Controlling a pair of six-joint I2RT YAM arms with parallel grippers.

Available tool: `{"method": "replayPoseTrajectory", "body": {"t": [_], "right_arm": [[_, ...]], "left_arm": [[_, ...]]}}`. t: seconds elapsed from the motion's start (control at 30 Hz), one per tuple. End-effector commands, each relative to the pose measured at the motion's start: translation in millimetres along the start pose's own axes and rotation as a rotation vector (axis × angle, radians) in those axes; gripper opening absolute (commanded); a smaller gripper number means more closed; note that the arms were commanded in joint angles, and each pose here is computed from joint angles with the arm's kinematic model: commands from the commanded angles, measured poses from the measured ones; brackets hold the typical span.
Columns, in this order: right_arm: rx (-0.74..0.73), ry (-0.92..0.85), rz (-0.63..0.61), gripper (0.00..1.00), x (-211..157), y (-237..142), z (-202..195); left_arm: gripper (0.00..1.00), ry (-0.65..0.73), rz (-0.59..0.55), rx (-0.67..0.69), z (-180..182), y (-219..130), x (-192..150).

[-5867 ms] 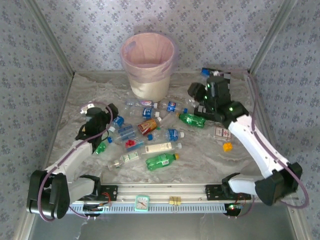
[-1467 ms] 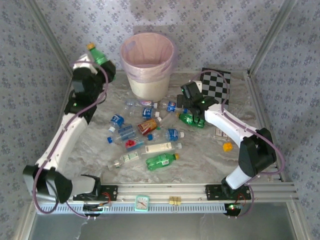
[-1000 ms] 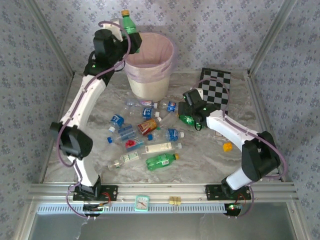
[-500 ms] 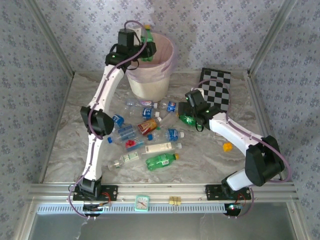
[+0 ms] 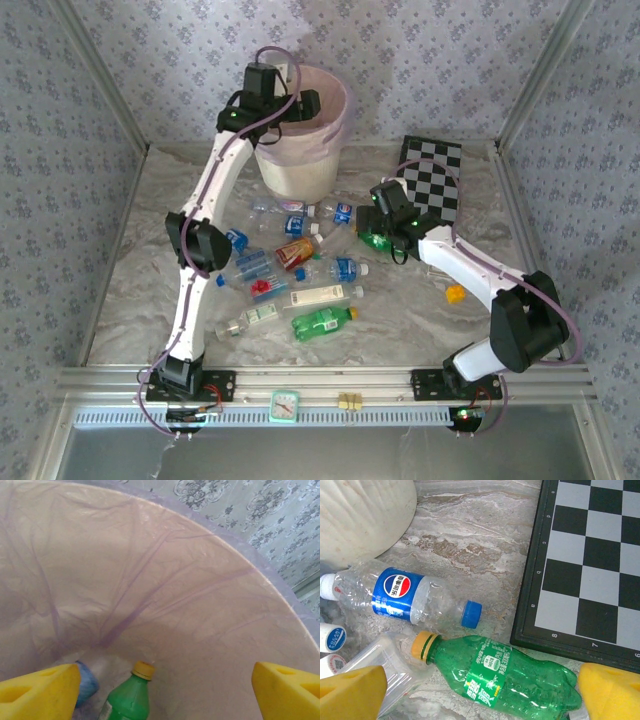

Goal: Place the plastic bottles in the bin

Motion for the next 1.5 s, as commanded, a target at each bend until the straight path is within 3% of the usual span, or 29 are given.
{"method": "replayPoseTrajectory", "body": {"t": [0.0, 0.2, 0.33, 0.53, 0.67, 1.03, 1.47], "right_arm": [[0.047, -0.056, -0.016, 1.0, 2, -7, 2], [0.111, -0.151, 0.062, 1.0, -7, 2, 4], [0.102, -0.194, 0.156, 1.0, -15, 13, 2], [0.087, -0.271, 0.273, 1.0, -25, 32, -2], [0.108, -0.305, 0.315, 1.0, -24, 45, -3], [0.114, -0.368, 0.432, 0.96, -28, 74, 1], [0.172, -0.312, 0.476, 0.9, -47, 67, 9]], "left_arm": [[0.89, 0.063, -0.12, -0.087, -37, -56, 33], [0.99, 0.131, -0.123, -0.157, -57, -96, 36], [1.0, 0.179, -0.186, -0.2, -58, -125, 22], [1.0, 0.184, -0.327, -0.137, -22, -176, -28], [1.0, 0.109, -0.342, -0.046, 13, -198, -72], [1.0, -0.191, -0.23, 0.174, 96, -205, -177], [1.0, -0.261, -0.221, 0.151, 100, -181, -180]]}}
Point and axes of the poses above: each hand's point on the last joint's axis, 136 mm out from that joint toward the fingers, its own y axis out along the fingers, its own z axis along the line the jaws close on, x = y × z, the point moved 10 cm from there along -y, back along the fingers, and after that the axes turned 13 degrees about -y, right-handed, at the moved point
